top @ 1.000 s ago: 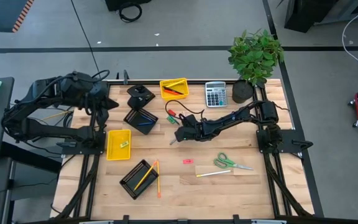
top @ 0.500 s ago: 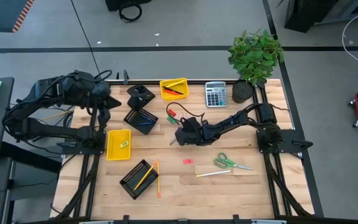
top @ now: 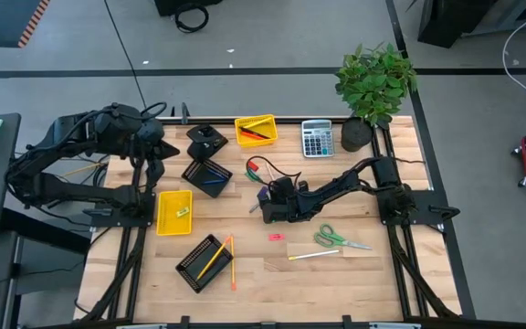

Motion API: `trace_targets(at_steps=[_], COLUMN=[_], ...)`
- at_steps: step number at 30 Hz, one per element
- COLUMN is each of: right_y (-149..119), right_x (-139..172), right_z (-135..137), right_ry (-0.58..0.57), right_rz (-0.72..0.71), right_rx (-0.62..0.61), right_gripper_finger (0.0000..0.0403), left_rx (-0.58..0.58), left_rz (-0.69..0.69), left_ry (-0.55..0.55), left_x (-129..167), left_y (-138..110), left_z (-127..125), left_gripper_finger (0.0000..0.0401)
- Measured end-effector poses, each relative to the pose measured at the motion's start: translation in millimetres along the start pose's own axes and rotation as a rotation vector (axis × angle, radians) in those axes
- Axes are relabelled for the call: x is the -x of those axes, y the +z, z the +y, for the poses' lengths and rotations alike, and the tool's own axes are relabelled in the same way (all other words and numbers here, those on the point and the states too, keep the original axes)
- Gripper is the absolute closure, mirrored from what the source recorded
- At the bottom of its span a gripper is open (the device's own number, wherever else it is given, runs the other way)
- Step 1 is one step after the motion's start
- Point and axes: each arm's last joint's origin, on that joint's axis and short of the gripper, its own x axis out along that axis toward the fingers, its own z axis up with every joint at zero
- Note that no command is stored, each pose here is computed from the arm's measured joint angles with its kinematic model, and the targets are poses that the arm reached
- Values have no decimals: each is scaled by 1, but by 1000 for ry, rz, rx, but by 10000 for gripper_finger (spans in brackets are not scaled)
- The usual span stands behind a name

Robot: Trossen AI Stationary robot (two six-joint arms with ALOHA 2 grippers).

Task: Sort crayons/erasers/pens/pencils in bins
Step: Put the light pink pen into the top yellow basket

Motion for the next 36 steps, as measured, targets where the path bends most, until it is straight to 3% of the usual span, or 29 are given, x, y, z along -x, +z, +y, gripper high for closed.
trace_targets(at_steps=[12, 18, 25, 32, 36], right_y=[-8, -8, 46, 108, 147], right_x=[-1, 5, 36, 58, 42], right_z=[1, 3, 14, 5, -10], right_ry=[-6, 4, 120, 148, 184], right_rz=[-39, -76, -49, -137, -100], right_rx=[-59, -78, -45, 120, 272], right_gripper_finger=[355, 355, 356, 356, 356], left_rx=[6, 71, 80, 145, 191], left_rz=[1, 5, -9, -24, -4], left_ry=[3, 6, 69, 75, 82], left_x=[-4, -6, -9, -18, -25], left_y=[3, 4, 6, 14, 16], left_z=[-1, -1, 1, -1, -1], left_gripper_finger=[382, 387, 378, 389, 385])
